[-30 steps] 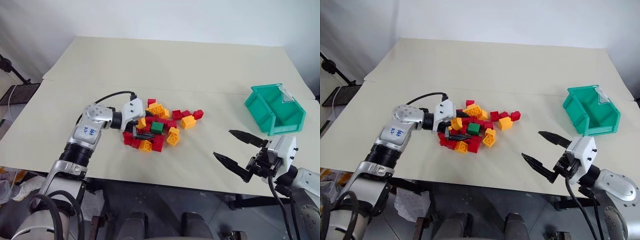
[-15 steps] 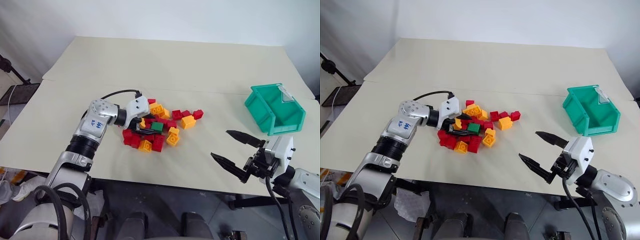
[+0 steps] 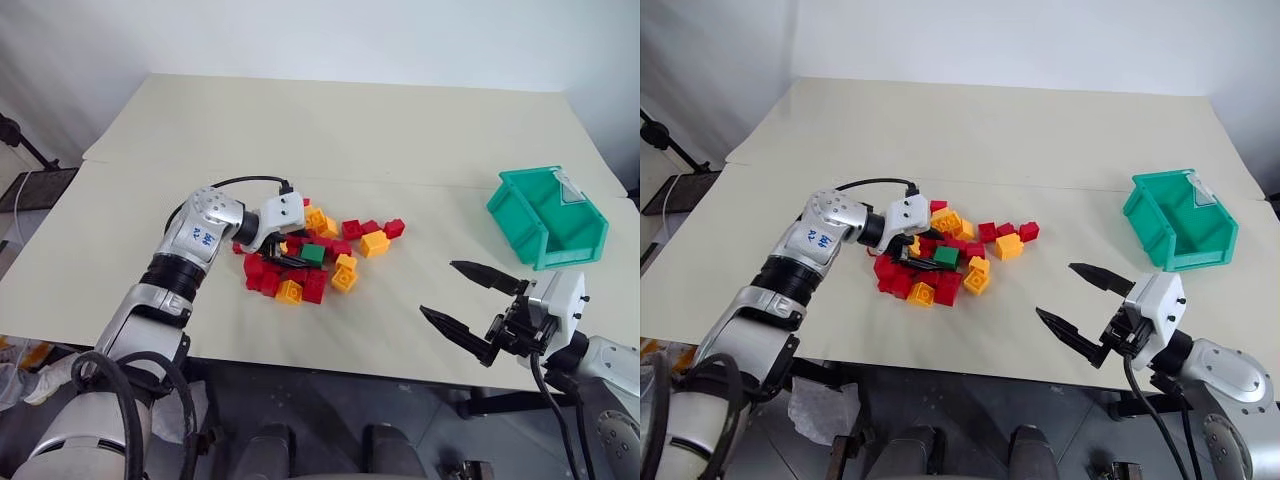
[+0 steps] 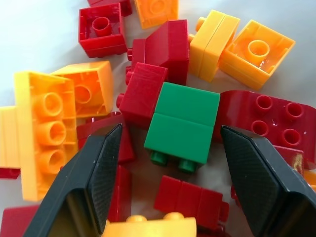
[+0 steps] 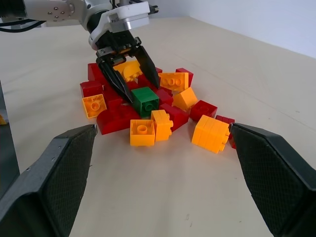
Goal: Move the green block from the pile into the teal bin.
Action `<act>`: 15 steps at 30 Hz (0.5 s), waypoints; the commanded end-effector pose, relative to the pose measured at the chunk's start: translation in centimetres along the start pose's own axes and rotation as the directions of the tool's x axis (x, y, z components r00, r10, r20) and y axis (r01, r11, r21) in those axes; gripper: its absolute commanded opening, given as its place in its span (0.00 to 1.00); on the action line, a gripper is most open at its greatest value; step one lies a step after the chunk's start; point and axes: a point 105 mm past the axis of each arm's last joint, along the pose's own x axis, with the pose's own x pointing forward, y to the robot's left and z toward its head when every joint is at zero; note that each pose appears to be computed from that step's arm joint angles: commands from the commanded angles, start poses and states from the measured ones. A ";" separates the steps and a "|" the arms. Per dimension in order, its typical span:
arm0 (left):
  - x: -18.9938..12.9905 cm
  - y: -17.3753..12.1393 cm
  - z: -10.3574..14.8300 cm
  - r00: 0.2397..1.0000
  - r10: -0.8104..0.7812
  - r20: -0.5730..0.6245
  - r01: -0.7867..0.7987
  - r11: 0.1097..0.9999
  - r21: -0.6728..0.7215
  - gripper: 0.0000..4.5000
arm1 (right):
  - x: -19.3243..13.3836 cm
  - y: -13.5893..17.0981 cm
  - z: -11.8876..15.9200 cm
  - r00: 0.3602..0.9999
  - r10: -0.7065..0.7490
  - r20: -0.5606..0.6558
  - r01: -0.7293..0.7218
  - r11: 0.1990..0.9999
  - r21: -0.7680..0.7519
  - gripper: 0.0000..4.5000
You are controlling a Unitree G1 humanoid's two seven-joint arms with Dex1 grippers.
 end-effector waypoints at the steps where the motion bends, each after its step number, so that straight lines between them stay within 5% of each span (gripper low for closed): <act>1: 0.4 -0.3 -1.2 0.998 -0.027 -0.060 0.027 1.000 -0.013 0.74 | 0.3 0.5 1.0 0.999 0.022 0.039 -0.021 1.000 -0.014 1.00; 7: 0.4 0.0 -1.4 0.997 -0.021 -0.068 0.020 1.000 -0.013 0.33 | 0.5 0.4 1.1 0.999 0.021 0.044 -0.020 1.000 -0.021 1.00; 15: -0.3 -0.1 -0.1 0.998 -0.062 0.016 0.062 0.998 0.024 0.32 | 0.7 0.3 1.2 0.998 0.023 0.050 -0.022 0.999 -0.028 1.00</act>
